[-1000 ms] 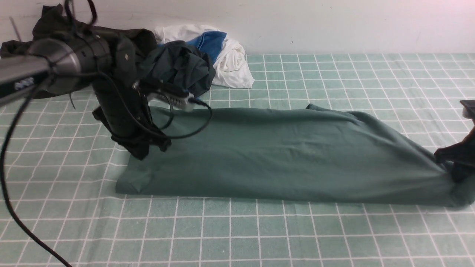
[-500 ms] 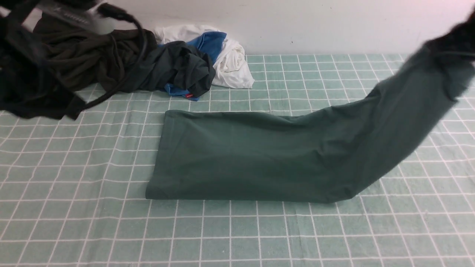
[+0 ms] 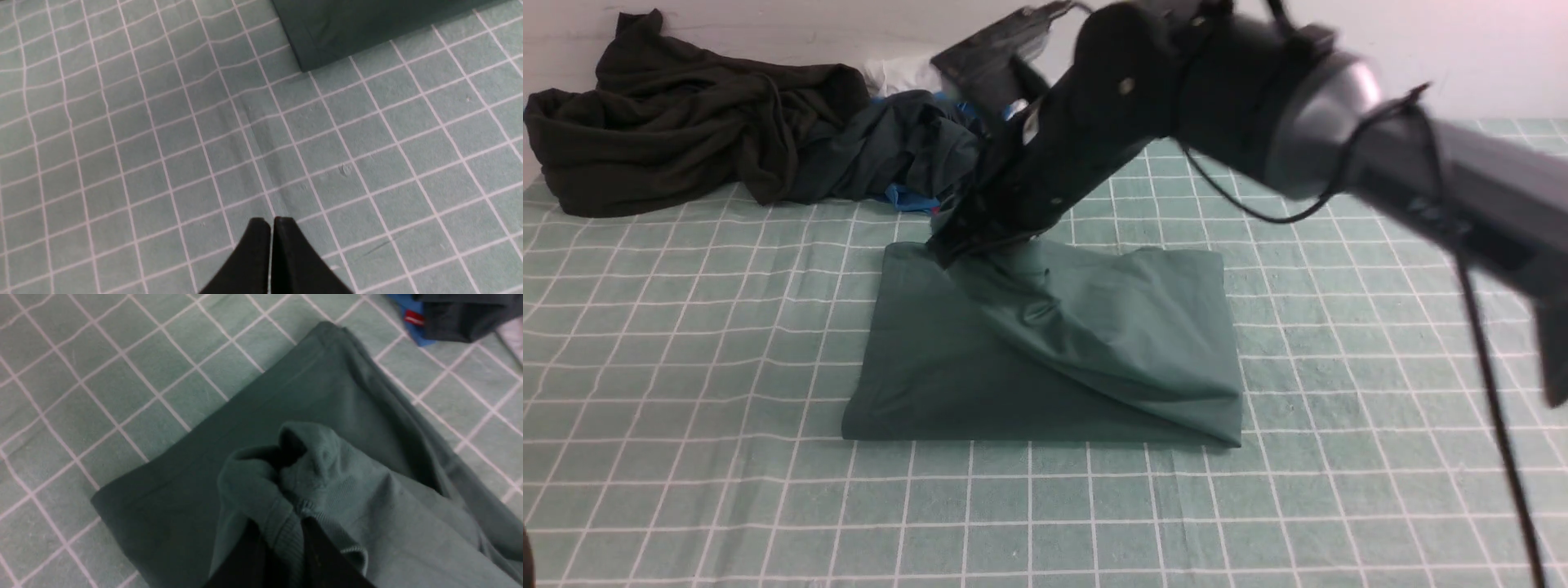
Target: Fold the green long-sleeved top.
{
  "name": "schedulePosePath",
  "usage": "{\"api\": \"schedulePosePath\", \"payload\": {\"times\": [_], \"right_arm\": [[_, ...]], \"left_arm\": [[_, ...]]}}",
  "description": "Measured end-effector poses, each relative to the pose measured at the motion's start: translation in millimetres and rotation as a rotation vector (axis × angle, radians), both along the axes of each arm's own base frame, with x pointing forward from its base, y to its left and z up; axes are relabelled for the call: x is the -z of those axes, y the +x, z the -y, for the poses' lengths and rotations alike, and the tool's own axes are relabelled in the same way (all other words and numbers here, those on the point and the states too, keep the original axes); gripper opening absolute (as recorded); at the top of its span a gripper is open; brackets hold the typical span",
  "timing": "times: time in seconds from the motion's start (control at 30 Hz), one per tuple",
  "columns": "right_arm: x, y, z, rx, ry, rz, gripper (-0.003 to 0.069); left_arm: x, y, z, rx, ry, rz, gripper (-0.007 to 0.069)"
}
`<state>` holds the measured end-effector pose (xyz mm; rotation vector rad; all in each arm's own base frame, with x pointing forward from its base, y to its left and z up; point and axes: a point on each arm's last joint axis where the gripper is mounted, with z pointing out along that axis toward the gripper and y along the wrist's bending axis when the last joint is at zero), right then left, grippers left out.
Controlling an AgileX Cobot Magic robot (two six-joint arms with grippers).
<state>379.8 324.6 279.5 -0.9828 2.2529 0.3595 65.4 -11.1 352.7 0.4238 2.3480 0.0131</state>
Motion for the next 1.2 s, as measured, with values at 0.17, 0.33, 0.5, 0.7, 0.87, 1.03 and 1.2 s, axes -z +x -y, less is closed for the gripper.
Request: {"api": "schedulePosePath", "payload": {"times": [0.17,0.33,0.5,0.7,0.87,1.03,1.2], "right_arm": [[28.1,7.6,-23.2,-0.007,0.052,-0.066,0.0252],[5.2,4.5,-25.2,-0.018,0.094,-0.084,0.0482],[-5.2,4.2,-6.1,0.044,-0.095,-0.065,0.0524],[45.2,12.3,-3.0,0.105,-0.254,-0.152,0.0468],[78.4,-0.4,-21.9,0.017,-0.273,-0.257,0.0428],[37.5,-4.8,-18.9,-0.003,-0.245,-0.174,0.0402],[-61.0,-27.0,12.3,-0.012,-0.141,-0.014,0.0356]], "left_arm": [[18.0,-8.7,-1.6,-0.009,-0.008,-0.023,-0.0003],[23.5,-9.9,-1.9,-0.012,-0.002,-0.058,-0.0003],[25.3,-12.3,-2.4,-0.013,0.004,-0.089,-0.0003],[25.4,-12.4,-1.9,-0.011,-0.001,-0.091,-0.0003],[25.4,-12.6,-0.9,-0.007,-0.011,-0.093,-0.0003],[25.4,-12.7,-0.8,-0.007,-0.014,-0.094,-0.0003],[25.5,-12.7,-0.8,-0.007,-0.013,-0.095,-0.0003]]}}
